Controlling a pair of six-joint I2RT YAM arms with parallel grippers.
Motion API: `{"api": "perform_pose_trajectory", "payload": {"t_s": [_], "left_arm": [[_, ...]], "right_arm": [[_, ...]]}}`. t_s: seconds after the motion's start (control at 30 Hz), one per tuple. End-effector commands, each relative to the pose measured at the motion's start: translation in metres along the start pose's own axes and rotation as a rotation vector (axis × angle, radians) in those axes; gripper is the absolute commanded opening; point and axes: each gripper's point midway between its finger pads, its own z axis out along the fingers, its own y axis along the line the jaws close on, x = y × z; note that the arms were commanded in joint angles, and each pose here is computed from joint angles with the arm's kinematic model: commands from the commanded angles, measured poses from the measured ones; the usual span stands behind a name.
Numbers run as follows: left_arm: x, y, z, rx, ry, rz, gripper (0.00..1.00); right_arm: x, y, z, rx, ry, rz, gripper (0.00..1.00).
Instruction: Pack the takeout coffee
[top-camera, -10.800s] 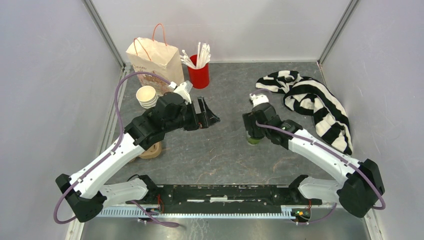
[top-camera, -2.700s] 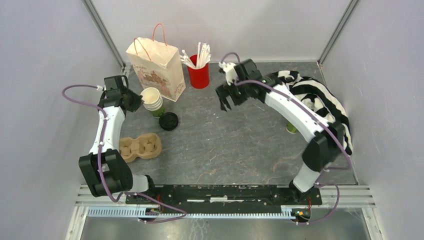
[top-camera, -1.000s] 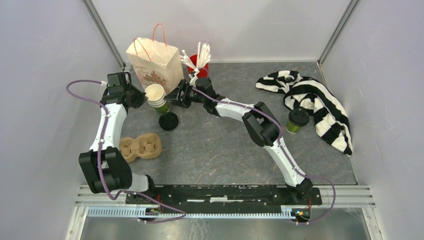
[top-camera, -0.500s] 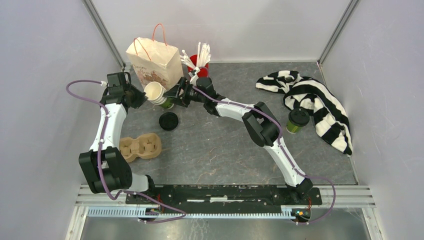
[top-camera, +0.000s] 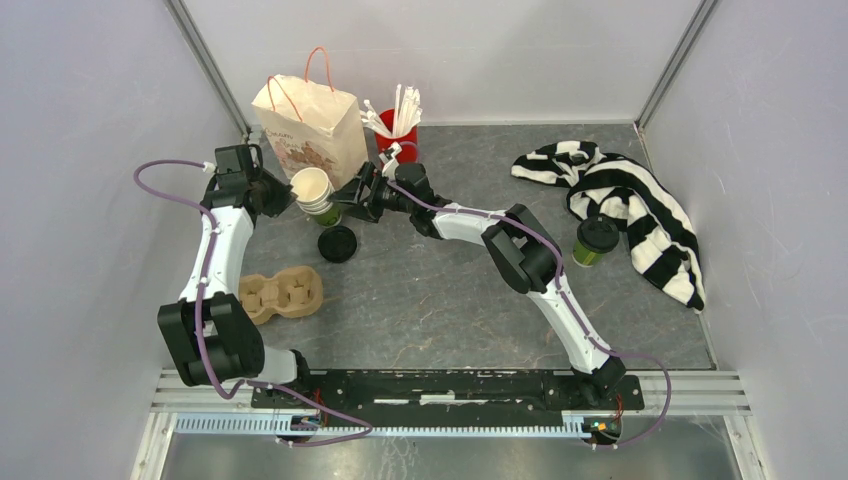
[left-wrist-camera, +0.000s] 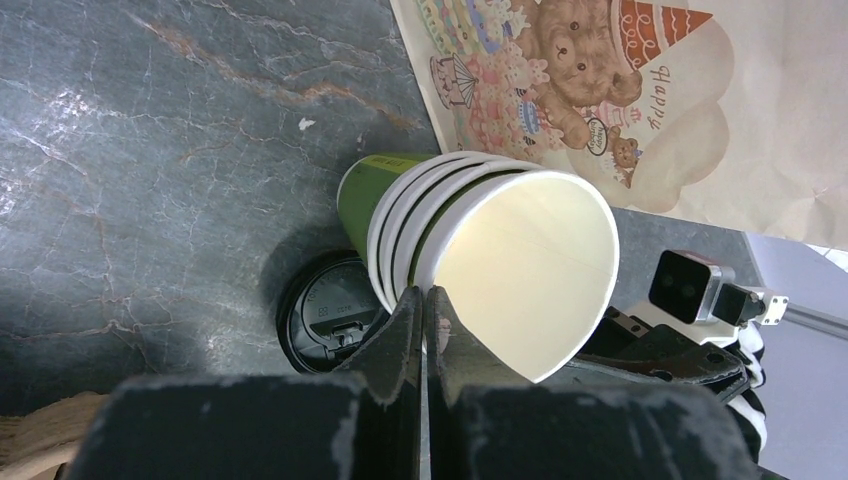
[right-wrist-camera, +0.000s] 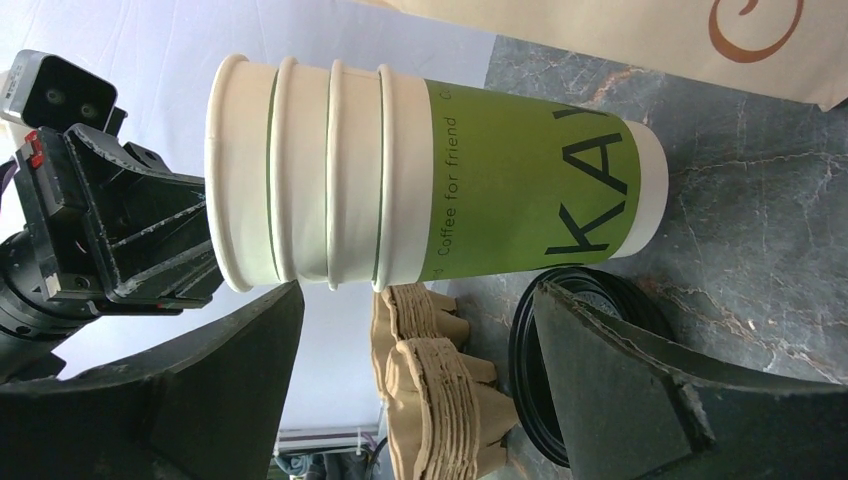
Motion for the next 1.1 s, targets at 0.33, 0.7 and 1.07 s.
{"api": "perform_pose_trajectory", "payload": {"t_s": [0.33, 0.7, 1.07], "left_arm": [[-0.01, -0.015, -0.006, 0.06, -0.032, -0.009, 0.02], [-0.026, -0.026, -0.022, 0.068, -0.077, 0.017, 0.02], [-0.063, -0.054, -0.08, 0.09, -0.198, 0.054, 0.02]], "right_arm": [[-0.016, 0.048, 0.008, -0.129, -0.037, -0.035, 0.91], [-0.007, 0.037, 0.009, -0.077, -0.004, -0.052, 0.89], [-0.016, 0.06, -0.014, -0.035, 0.043, -0.117, 0.91]]}}
